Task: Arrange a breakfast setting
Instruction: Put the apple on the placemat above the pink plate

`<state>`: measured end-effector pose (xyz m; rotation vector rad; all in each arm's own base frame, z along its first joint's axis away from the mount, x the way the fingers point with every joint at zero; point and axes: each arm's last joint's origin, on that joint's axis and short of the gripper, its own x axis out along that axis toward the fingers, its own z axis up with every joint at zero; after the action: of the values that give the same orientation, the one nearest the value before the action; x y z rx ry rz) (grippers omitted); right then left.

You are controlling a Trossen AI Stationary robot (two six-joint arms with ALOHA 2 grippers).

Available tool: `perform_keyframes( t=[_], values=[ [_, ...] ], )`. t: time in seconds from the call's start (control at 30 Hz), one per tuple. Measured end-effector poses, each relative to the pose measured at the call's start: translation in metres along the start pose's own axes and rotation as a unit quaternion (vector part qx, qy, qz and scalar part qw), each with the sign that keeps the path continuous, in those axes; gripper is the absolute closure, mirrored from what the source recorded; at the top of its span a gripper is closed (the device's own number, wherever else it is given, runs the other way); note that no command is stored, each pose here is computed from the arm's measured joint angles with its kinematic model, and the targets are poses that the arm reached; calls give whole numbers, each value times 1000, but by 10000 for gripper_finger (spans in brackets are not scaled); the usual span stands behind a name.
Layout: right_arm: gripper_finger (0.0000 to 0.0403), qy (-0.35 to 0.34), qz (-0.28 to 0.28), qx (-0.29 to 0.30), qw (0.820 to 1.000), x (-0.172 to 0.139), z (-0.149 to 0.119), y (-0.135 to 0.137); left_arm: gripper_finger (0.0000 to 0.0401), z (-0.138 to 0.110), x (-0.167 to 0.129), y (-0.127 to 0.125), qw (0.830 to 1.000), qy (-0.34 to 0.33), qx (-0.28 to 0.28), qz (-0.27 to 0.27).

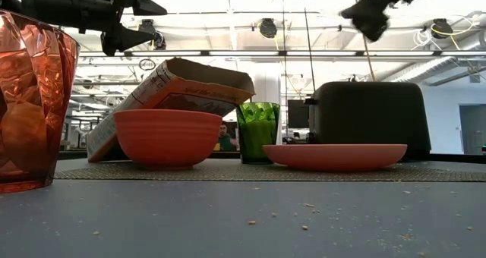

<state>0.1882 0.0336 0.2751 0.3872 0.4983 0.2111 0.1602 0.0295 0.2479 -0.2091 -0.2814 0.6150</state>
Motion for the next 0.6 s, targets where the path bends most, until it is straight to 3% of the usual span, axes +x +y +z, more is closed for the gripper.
perform_keyframes(
  t=[0.13,0.3,0.4,0.6],
  values=[
    [143,57,7,81,995,-8,3,24,6,-2,0,0,1000,8,5,1],
    [143,137,4,218,966,-6,-15,41,6,-5,0,1,1000,25,16,4],
    [143,201,-23,305,931,-6,-30,48,6,-6,0,1,999,27,17,5],
    [143,345,-46,440,828,-5,-52,62,6,-6,0,1,999,27,17,4]
  ],
)
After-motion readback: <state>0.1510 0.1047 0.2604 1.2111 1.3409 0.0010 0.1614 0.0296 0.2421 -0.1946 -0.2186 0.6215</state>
